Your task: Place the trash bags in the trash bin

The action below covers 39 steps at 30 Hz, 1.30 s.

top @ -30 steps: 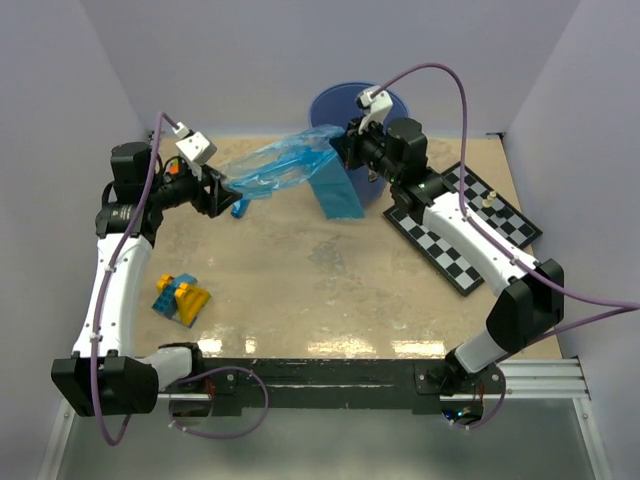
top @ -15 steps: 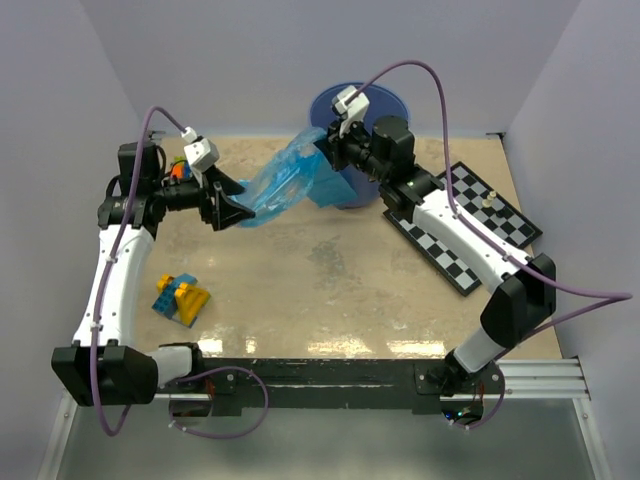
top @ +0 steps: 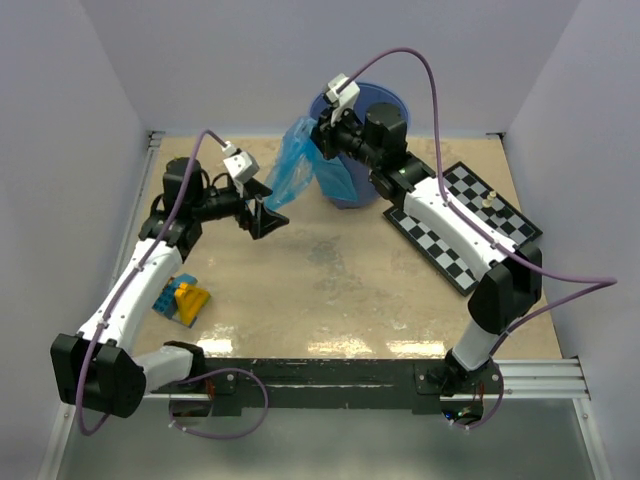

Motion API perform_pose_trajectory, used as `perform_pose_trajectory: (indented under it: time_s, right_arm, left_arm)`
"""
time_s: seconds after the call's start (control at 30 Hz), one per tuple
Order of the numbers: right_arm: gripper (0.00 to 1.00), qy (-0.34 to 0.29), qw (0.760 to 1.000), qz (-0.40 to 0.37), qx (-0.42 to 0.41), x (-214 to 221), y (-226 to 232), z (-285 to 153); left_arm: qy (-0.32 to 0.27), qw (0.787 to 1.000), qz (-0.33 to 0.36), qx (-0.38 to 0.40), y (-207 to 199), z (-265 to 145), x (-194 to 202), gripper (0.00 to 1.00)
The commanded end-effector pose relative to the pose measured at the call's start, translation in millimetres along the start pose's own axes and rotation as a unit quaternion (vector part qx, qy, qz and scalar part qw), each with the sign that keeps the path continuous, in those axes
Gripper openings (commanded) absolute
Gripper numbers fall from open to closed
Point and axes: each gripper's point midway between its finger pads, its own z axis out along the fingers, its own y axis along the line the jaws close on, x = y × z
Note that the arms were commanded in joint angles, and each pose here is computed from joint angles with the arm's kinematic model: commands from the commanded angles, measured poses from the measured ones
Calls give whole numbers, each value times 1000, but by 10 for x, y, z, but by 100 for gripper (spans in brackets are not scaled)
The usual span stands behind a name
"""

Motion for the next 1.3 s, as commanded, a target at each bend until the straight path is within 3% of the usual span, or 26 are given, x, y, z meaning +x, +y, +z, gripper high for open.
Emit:
perform_pose_trajectory:
  time_s: [0.0, 0.17, 0.4, 0.57, 0.7, 0.83, 0.97, 1.07, 1.17, 1.23, 1.27]
  right_arm:
    - [0, -44, 999, 4, -26, -411, 164, -78]
    - [0, -43, 999, -6, -31, -410, 210, -137]
    - [0, -44, 999, -13, -29, -410, 212, -192]
    - [0, -43, 998, -7, -46, -411, 285, -210]
    - [0, -44, 998, -4, -50, -418, 300, -208]
    - [0, -47, 998, -1, -49, -429, 289, -194]
    - [0, -45, 998, 3, -49, -394, 290, -156]
    - [0, -33, 998, 3, -48, -291, 276, -107]
    - [0, -17, 999, 4, -40, -147, 238, -46]
    - [1, -9, 999, 11, -41, -81, 233, 3]
    - [11, -4, 999, 15, -44, -60, 241, 25]
  left_arm:
    - [-70, 991, 57, -101, 259, 53, -328, 98]
    - [-78, 982, 110, -131, 315, -70, -549, 94]
    - [3, 966, 188, -176, 353, -355, -407, 94]
    - [9, 967, 181, -182, 506, -229, -214, 91]
    - [8, 975, 170, -142, 527, -26, -100, 84]
    - [7, 983, 152, -99, 463, 108, -15, 70]
    - [14, 987, 137, -81, 450, 164, 19, 40]
    - [10, 990, 124, -68, 378, 144, -37, 36]
    - [-12, 994, 106, 4, 100, 95, -133, 31]
    - [-20, 997, 69, 29, -15, 75, -162, 12]
    - [-23, 998, 52, 37, -38, 72, -161, 8]
